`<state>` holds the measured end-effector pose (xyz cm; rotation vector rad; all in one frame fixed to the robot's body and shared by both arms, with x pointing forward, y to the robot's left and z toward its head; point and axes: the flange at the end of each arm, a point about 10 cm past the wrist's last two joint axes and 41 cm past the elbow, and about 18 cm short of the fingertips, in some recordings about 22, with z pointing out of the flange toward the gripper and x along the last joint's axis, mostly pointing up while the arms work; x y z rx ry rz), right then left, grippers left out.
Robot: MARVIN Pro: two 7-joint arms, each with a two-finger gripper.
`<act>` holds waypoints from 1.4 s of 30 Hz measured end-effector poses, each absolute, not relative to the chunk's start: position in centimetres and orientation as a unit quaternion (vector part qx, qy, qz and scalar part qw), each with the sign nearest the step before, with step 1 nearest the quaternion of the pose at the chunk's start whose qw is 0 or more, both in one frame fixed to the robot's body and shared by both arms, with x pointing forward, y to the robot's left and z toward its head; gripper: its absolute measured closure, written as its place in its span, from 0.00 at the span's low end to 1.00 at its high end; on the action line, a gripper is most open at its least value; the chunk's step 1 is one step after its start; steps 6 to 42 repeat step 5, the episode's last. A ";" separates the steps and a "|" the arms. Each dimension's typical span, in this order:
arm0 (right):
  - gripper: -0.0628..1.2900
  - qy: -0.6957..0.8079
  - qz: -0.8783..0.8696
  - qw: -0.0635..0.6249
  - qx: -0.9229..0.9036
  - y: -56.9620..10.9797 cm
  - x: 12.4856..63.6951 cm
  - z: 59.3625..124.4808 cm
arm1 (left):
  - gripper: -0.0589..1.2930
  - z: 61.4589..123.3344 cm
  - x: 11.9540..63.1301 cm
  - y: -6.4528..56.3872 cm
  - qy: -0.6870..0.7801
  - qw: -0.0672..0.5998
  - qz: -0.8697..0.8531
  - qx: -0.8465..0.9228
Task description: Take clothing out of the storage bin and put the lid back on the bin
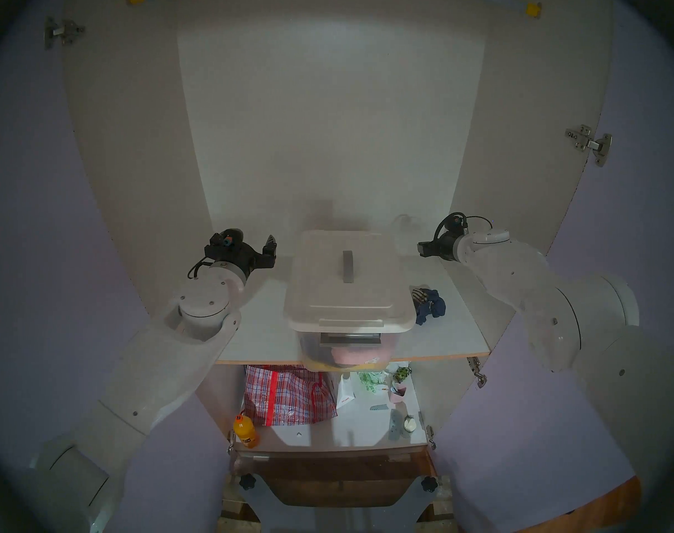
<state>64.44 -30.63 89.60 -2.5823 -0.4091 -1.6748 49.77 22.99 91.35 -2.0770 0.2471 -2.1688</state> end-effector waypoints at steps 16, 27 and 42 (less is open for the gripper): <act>0.03 -0.132 -0.539 0.018 -0.831 -30.6 64.4 89.6 | 0.03 90.7 50.3 20.6 0.052 0.047 -0.730 -0.680; 0.03 -0.132 -0.539 0.018 -0.831 -30.6 64.4 89.6 | 0.03 90.7 50.3 20.6 0.052 0.047 -0.730 -0.680; 0.03 -0.132 -0.539 0.018 -0.831 -30.6 64.4 89.6 | 0.03 90.7 50.3 20.6 0.052 0.047 -0.730 -0.680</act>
